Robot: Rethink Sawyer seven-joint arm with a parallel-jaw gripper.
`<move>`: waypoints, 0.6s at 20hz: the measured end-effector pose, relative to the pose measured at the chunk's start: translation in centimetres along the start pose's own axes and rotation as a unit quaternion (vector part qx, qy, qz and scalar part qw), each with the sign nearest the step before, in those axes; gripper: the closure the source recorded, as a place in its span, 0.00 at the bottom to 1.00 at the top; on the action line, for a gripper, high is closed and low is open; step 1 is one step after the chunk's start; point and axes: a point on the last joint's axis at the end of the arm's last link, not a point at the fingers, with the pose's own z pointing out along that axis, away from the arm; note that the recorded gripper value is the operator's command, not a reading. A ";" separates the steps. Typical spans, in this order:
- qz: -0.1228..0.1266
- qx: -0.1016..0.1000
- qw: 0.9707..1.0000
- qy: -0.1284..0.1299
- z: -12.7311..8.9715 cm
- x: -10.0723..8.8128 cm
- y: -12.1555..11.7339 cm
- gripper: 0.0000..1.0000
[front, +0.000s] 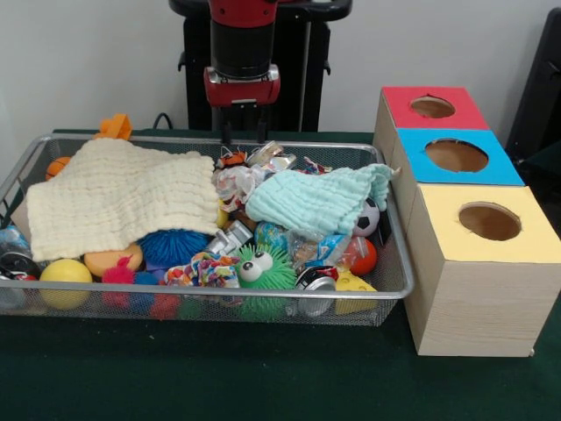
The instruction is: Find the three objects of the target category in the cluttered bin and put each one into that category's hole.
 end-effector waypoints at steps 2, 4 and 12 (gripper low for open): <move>0.002 -0.002 1.000 0.006 -0.1 -0.1 0.1 0.00; 0.006 -0.003 1.000 0.011 -0.2 -0.2 0.0 0.00; 0.019 0.001 1.000 0.020 -1.1 -1.1 -0.8 0.00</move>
